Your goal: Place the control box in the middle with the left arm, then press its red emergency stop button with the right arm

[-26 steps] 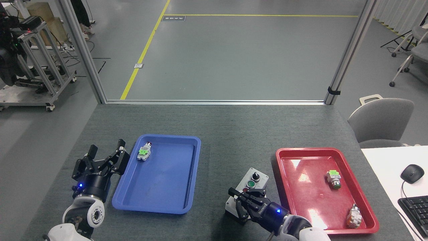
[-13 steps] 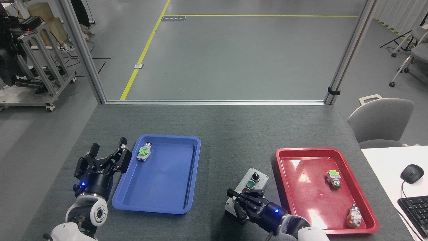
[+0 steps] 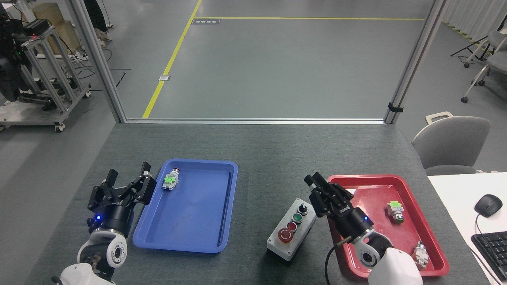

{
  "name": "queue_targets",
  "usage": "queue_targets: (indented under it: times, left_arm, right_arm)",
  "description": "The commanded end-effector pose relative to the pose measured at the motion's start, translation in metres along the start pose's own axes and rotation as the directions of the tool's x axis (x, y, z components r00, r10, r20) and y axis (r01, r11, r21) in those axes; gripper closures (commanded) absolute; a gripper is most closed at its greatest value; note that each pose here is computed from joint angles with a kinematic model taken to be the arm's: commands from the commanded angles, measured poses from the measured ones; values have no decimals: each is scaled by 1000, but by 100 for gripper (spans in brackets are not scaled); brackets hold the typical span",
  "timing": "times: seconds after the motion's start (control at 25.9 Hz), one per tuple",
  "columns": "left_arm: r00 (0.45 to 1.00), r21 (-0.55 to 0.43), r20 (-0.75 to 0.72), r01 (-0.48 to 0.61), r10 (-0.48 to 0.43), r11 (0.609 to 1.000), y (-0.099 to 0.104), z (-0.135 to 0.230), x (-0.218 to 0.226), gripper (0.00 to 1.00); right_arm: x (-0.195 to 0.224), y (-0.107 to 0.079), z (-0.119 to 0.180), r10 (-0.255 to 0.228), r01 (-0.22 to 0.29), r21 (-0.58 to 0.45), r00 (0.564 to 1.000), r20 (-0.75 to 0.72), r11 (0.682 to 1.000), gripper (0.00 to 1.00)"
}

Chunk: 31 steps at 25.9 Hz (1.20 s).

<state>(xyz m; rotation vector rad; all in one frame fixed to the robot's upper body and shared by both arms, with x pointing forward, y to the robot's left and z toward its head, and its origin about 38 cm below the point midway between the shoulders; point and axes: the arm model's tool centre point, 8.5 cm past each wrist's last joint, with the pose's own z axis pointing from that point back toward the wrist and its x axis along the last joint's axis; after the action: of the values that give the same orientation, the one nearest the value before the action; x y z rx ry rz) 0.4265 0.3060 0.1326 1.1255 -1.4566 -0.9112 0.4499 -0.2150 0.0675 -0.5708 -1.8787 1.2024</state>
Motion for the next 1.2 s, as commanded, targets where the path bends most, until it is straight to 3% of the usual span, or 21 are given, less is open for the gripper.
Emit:
queue_targets:
  times: [0.0, 0.15, 0.31, 0.43, 0.54, 0.62, 0.73, 0.85, 0.97, 1.16]
  left_arm:
    - [1000, 1, -2, 0, 0, 1000, 0, 0, -1, 1]
    - [1000, 3, 0, 7, -8, 1000, 2, 0, -2, 1]
    - [1000, -8, 6, 11, -11, 1000, -2, 3, -3, 1]
    - [1000, -16, 15, 17, -17, 1000, -4, 4, -1, 1]
    - [1000, -60, 12, 20, -19, 998, -21, 16, 0, 1]
    - [999, -98, 20, 32, -31, 995, -35, 25, 3, 1]
    - [999, -140, 17, 38, -36, 989, -50, 36, 3, 1]
    - [999, -201, 24, 32, -28, 979, -71, 56, 3, 1]
    - [999, -203, 21, 31, -28, 979, -76, 61, 2, 1]
    - [1000, -203, 15, 14, -12, 979, -77, 61, 3, 1]
  right_arm:
    - [-26, -33, 11, -41, 31, -128, 996, -76, 991, 2]
    - [-38, -42, 18, -38, 17, -154, 990, -133, 988, 2]
    - [-57, -48, 21, -26, -26, -155, 945, -325, 988, 3]
    - [-62, -52, 24, -4, -65, -154, 912, -411, 986, 10]
    - [-62, -58, 23, 66, -139, -119, 876, -477, 983, 12]
    - [-62, -63, 21, 121, -196, -90, 844, -523, 977, 2]
    - [-51, -48, 12, 237, -268, 20, 812, -533, 963, 2]
    - [-49, -43, 10, 360, -359, 108, 772, -524, 927, 2]
    - [-49, -43, 10, 376, -374, 116, 765, -523, 920, 2]
    - [-45, -30, 14, 372, -355, 137, 766, -524, 925, 2]
